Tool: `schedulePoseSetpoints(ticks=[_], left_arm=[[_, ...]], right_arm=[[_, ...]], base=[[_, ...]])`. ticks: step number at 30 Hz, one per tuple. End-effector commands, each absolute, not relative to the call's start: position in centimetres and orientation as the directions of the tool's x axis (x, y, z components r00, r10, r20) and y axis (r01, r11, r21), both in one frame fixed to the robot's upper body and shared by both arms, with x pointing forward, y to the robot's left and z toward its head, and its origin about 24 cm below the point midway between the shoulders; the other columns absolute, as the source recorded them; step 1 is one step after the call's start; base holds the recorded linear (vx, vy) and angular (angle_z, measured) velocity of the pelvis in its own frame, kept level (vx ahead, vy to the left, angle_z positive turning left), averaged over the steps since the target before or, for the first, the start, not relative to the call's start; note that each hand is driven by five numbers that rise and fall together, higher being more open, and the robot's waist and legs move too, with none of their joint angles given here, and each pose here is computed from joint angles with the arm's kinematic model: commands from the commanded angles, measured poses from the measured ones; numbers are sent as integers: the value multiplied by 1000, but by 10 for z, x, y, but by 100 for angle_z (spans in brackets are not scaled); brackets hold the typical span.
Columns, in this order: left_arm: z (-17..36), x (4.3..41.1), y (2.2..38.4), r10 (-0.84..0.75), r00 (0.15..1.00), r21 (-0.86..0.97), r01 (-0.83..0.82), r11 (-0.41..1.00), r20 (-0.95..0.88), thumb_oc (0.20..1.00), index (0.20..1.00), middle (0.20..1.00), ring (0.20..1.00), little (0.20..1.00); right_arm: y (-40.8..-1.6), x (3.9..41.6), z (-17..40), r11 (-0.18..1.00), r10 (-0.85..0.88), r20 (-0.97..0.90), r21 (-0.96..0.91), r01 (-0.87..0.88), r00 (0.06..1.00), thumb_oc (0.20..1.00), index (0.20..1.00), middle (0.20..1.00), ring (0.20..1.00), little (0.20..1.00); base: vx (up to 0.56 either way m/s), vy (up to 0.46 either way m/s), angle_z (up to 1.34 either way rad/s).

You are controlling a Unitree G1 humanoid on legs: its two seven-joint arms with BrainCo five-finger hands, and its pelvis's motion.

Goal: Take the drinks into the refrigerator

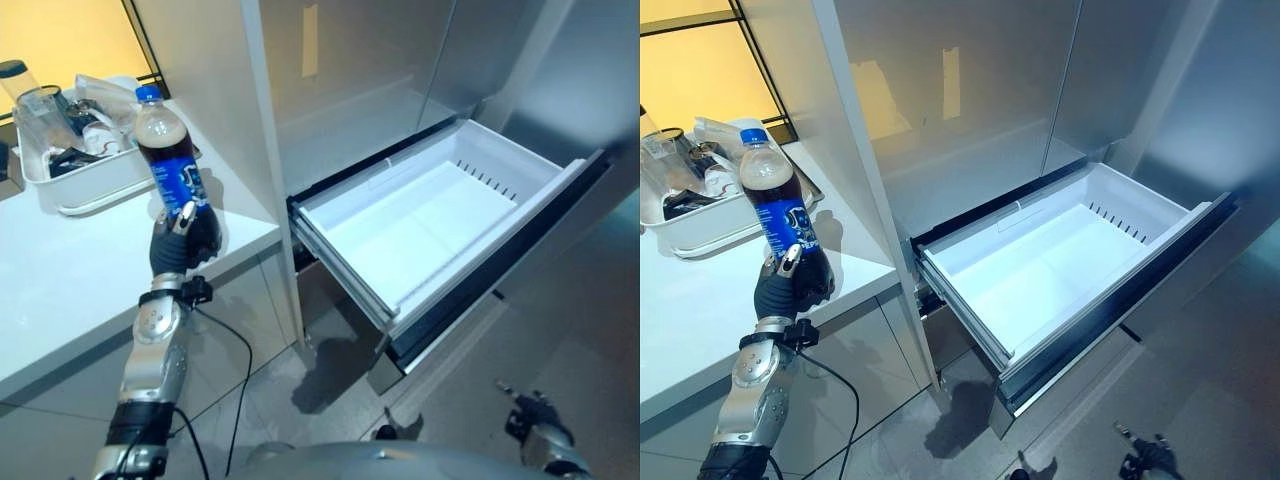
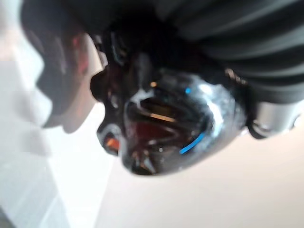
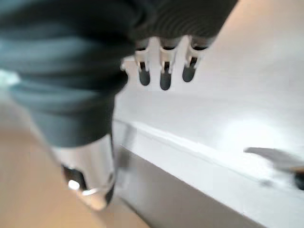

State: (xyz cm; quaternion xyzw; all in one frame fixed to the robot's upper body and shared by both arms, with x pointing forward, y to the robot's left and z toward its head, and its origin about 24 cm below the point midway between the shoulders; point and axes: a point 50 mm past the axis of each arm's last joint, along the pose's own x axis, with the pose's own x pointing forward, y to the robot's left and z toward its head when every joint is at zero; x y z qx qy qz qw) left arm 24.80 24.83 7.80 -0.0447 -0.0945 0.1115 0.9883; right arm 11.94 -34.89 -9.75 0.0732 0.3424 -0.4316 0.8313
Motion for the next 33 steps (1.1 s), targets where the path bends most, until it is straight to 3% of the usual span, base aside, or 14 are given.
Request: schedulePoseSetpoints(ticks=[1, 3, 4, 9, 14, 15, 18, 19, 20, 21, 24, 26, 27, 33], left_arm=[[103, 240, 248, 226, 918, -174, -176, 969, 327, 200, 200, 200, 200, 200], [103, 237, 248, 220, 918, -180, -168, 969, 329, 200, 200, 200, 200, 200], [106, 232, 248, 212, 915, -183, -156, 971, 344, 200, 200, 200, 200, 200], [116, 227, 242, 152, 906, -194, -79, 978, 396, 200, 200, 200, 200, 200], [123, 228, 232, 83, 895, -207, 11, 978, 439, 200, 200, 200, 200, 200], [129, 229, 227, 30, 888, -178, 59, 982, 459, 200, 200, 200, 200, 200], [135, 227, 219, -88, 873, -119, 164, 979, 479, 200, 200, 200, 200, 200], [135, 227, 220, -89, 873, -118, 165, 979, 480, 200, 200, 200, 200, 200], [138, 226, 217, -136, 865, -70, 193, 979, 482, 200, 200, 200, 200, 200], [138, 225, 217, -135, 866, -70, 192, 979, 481, 200, 200, 200, 200, 200], [135, 223, 210, -256, 855, 11, 282, 959, 451, 200, 200, 200, 200, 200], [133, 224, 206, -291, 848, 31, 310, 950, 443, 200, 200, 200, 200, 200], [131, 224, 202, -335, 840, 44, 351, 935, 427, 200, 200, 200, 200, 200], [118, 230, 186, -467, 816, 147, 444, 884, 340, 200, 200, 200, 200, 200]], right_arm=[[-386, 163, -35, 523, -808, -347, -51, 851, 476, 1000, 1000, 1000, 1000, 1000], [-385, 172, -20, 534, -818, -272, -37, 844, 506, 1000, 1000, 1000, 1000, 1000], [-386, 185, 11, 546, -831, -125, 8, 838, 542, 1000, 1000, 1000, 1000, 1000], [-384, 194, 37, 524, -851, 5, 65, 849, 525, 1000, 1000, 1000, 1000, 1000], [-370, 215, 93, 569, -814, 258, 178, 803, 520, 1000, 1000, 1000, 1000, 1000], [-355, 223, 134, 650, -722, 442, 166, 742, 533, 1000, 1000, 1000, 1000, 1000], [-312, 227, 185, 808, -498, 661, 119, 577, 561, 1000, 1000, 1000, 1000, 1000], [-312, 226, 185, 809, -498, 661, 119, 576, 562, 1000, 1000, 1000, 1000, 1000], [-292, 227, 199, 878, -364, 718, 53, 476, 593, 1000, 1000, 1000, 1000, 1000], [-292, 226, 199, 880, -361, 717, 51, 472, 596, 1000, 1000, 1000, 1000, 1000], [-268, 227, 213, 958, -58, 732, -149, 243, 679, 1000, 1000, 1000, 1000, 1000], [-263, 228, 214, 965, -16, 725, -169, 201, 688, 1000, 1000, 1000, 1000, 1000], [-248, 234, 212, 969, 116, 689, -237, 72, 715, 1000, 1000, 1000, 1000, 1000], [-228, 262, 195, 906, 374, 482, -370, -203, 792, 1000, 1000, 1000, 1000, 1000]], base=[[-21, 9, -6], [-14, 7, -6], [0, 0, 0], [-6, -1, -2], [0, 0, 0], [0, 0, 0], [0, 0, 0], [0, 0, 0], [-42, 1, -1], [0, 0, 0], [-10, -5, 0], [0, 0, 0], [0, 0, 0], [-7, -4, 1]])
